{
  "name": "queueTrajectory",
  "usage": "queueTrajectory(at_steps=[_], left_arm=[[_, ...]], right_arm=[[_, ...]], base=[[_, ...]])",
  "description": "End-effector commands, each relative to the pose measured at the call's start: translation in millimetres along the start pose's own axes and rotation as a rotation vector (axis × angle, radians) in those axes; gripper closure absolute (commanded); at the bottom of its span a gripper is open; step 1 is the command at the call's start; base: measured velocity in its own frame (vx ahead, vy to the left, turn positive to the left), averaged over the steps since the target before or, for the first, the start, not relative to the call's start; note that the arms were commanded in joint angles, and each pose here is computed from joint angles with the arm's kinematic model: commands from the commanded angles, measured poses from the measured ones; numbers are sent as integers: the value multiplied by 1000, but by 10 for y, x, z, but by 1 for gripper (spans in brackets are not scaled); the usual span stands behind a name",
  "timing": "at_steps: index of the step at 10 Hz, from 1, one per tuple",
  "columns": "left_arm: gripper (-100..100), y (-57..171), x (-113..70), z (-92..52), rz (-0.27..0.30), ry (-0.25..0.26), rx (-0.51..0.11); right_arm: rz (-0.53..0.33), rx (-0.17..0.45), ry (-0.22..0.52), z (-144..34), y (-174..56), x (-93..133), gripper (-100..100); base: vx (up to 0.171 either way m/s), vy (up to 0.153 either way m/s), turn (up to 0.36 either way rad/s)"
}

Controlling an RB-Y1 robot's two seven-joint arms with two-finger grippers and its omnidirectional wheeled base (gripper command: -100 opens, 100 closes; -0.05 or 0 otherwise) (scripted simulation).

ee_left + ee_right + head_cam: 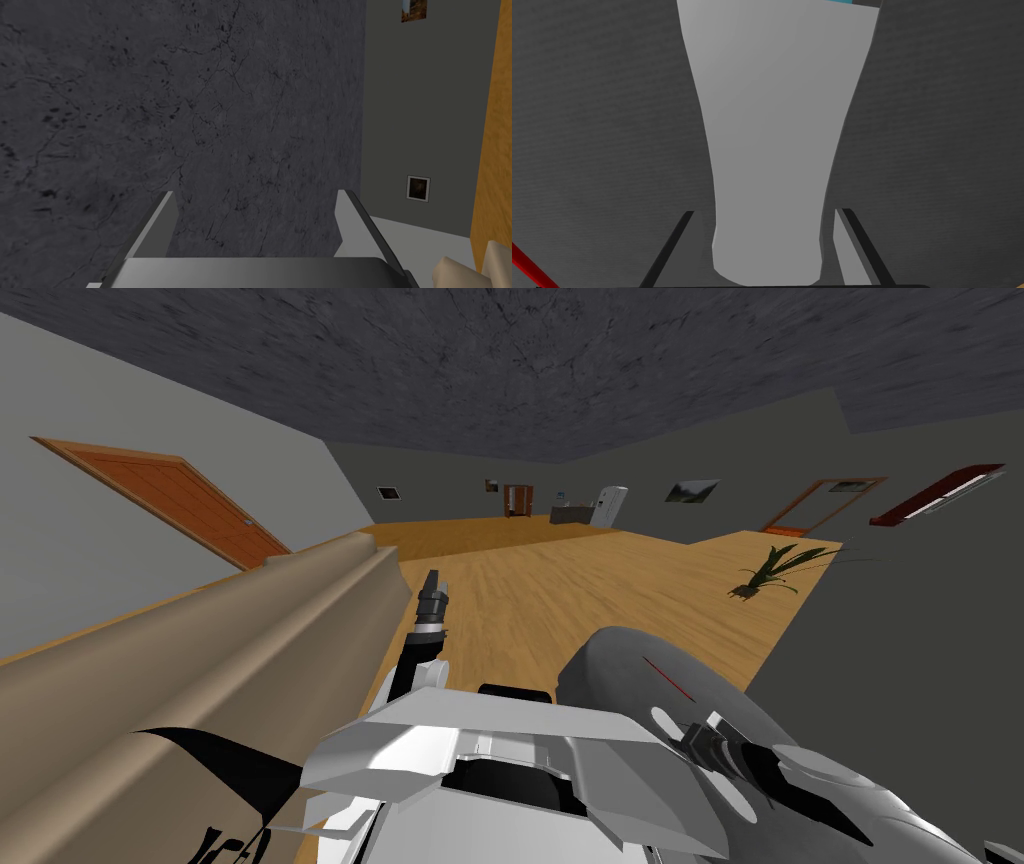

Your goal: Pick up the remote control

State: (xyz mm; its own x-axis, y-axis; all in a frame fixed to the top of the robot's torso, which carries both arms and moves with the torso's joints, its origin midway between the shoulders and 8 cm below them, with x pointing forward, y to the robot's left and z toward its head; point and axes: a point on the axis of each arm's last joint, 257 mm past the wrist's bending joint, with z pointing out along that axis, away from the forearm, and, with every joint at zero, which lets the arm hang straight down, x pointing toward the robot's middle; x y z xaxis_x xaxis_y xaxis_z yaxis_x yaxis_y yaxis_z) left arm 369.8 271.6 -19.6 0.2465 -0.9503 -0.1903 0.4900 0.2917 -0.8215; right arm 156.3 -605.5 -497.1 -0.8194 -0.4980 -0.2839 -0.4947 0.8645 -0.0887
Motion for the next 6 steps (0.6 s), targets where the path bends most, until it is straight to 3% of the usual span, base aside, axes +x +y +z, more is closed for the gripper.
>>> queueTrajectory(at_steps=[1,2,4,5,6], left_arm=[[0,0,0,0,0,0,0],[0,0,0,0,0,0,0],[0,0,0,0,0,0,0],[0,0,0,0,0,0,0],[0,0,0,0,0,0,0]], right_arm=[[0,0,0,0,0,0,0],[-1,-1,0,-23,-5,-8,100],[-12,-5,-2,-165,-122,-49,100],[-10,-1,-1,-131,-89,-20,100],[-10,-3,-1,-143,-92,-16,0]], base=[[0,0,0],[-3,7,-16],[-15,34,-67],[-13,17,-19],[0,0,0]])
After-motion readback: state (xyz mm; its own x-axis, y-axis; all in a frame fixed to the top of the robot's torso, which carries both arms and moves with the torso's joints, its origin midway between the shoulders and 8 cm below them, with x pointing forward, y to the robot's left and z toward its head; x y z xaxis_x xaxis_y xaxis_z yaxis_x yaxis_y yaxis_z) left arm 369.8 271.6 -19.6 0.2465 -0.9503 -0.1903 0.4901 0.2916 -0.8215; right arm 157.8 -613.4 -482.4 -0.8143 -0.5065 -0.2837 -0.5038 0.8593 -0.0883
